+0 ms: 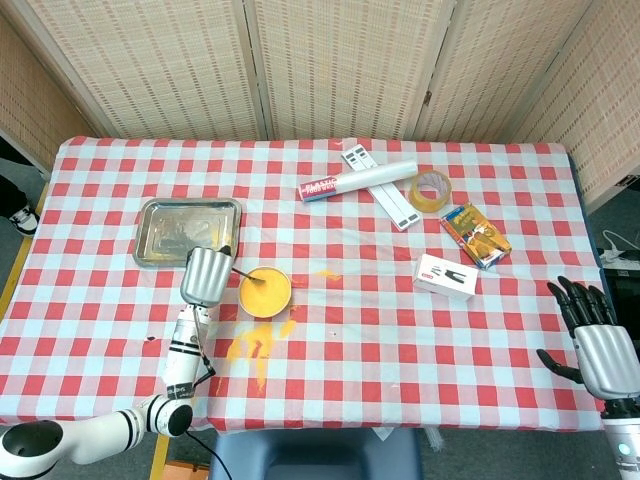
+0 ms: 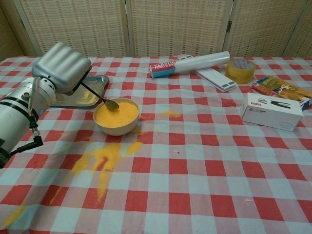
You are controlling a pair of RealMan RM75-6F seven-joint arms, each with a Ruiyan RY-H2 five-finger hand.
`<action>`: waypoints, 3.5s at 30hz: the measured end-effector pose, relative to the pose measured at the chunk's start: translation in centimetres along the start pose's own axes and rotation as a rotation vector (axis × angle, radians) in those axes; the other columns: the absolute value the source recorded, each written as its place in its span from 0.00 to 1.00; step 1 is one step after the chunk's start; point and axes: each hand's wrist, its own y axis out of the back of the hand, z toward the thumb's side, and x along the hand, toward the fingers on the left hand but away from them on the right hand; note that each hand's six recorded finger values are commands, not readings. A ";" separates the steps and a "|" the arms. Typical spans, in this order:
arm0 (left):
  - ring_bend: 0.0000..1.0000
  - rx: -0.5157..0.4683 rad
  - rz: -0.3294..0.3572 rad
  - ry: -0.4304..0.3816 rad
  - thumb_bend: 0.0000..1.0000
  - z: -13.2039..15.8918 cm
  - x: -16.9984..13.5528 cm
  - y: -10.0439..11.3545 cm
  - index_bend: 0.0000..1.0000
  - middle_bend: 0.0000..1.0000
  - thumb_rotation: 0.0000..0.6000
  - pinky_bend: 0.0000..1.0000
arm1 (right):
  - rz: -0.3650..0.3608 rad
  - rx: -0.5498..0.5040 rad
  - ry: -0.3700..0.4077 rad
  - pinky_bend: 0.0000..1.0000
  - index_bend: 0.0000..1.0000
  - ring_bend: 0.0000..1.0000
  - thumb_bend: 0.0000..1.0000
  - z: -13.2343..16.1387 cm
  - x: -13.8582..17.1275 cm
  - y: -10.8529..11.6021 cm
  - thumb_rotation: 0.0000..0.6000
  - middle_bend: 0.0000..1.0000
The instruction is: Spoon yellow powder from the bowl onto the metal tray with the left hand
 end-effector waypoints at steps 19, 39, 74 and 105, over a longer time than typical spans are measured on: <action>1.00 -0.028 -0.028 -0.056 0.77 0.5 -2.8 0.2 0.93 1.00 1.00 1.00 | -0.009 -0.004 0.016 0.00 0.00 0.00 0.12 0.3 0.4 0.2 1.00 0.00; 1.00 -0.059 -0.034 -0.051 0.77 -1.0 -4.5 1.4 0.93 1.00 1.00 1.00 | -0.005 -0.008 0.030 0.00 0.00 0.00 0.12 0.6 0.7 0.2 1.00 0.00; 1.00 -0.098 -0.061 -0.011 0.77 -1.1 -1.2 0.9 0.93 1.00 1.00 1.00 | -0.001 -0.002 0.004 0.00 0.00 0.00 0.12 0.2 0.1 0.0 1.00 0.00; 1.00 -0.312 -0.040 0.122 0.76 -7.5 3.2 0.4 0.93 1.00 1.00 1.00 | -0.004 0.018 -0.022 0.00 0.00 0.00 0.12 -0.2 -0.2 -0.2 1.00 0.00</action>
